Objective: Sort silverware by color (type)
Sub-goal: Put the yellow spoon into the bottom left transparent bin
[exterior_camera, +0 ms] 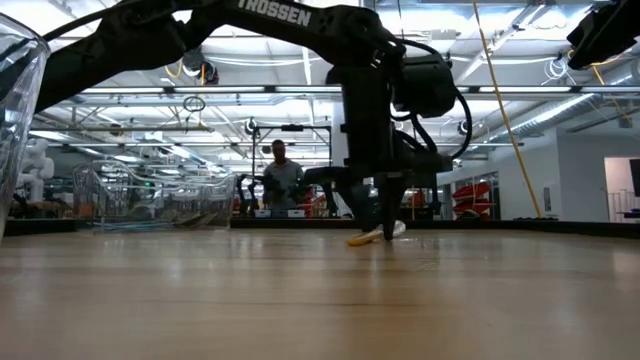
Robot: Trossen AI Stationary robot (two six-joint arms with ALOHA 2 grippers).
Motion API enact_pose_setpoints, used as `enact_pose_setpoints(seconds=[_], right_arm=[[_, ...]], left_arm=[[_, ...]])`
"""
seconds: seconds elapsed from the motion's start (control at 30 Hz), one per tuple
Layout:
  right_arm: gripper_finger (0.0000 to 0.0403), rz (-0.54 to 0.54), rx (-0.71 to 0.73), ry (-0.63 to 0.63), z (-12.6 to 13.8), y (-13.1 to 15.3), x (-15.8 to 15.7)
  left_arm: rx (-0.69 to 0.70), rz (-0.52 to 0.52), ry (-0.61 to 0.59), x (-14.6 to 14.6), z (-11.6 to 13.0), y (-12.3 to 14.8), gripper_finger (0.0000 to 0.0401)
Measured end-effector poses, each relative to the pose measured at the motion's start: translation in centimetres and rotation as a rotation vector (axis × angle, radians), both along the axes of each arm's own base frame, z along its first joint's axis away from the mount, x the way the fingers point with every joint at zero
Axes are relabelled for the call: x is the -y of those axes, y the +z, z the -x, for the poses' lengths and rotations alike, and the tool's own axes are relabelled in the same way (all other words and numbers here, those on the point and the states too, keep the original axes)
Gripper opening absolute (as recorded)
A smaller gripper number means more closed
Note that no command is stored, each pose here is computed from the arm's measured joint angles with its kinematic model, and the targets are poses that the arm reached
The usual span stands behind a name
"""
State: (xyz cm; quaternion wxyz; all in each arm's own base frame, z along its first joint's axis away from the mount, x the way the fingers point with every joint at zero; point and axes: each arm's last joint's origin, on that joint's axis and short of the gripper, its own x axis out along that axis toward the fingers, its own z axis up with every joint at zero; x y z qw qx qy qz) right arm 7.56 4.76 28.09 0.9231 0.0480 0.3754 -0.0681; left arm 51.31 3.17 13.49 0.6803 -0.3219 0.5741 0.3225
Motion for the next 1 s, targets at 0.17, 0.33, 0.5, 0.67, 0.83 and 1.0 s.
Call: enact_pose_setpoints(seconds=[0.17, 0.33, 0.5, 0.67, 0.83, 1.0], right_arm=[[0.0150, -0.024, 0.003, -0.023, 0.0, 0.0, 0.0], [0.0150, -0.028, 0.006, -0.024, 0.0, 0.0, 0.0], [0.0150, -0.075, 0.020, -0.062, -0.1, 0.1, -0.1], [0.0150, -0.198, 0.025, -0.124, -0.1, 0.4, -0.2], [0.0150, -0.358, 0.005, -0.162, 0.1, 1.6, -0.3], [0.0150, -0.452, 0.039, -0.206, 0.3, 3.0, -0.2]], left_arm=[[0.005, -0.009, -0.047, 0.1, -0.1, -0.1, 0.0034], [0.008, -0.020, -0.060, -0.1, -0.1, -0.1, 0.0031], [0.031, -0.035, -0.090, -0.1, -0.2, 0.8, 0.0031], [0.046, -0.054, -0.137, 0.4, 0.0, 2.0, 0.0031], [0.077, -0.047, -0.171, 1.6, 0.2, 3.7, 0.0031], [0.087, -0.003, -0.221, 3.6, 0.2, 3.8, 0.0031]])
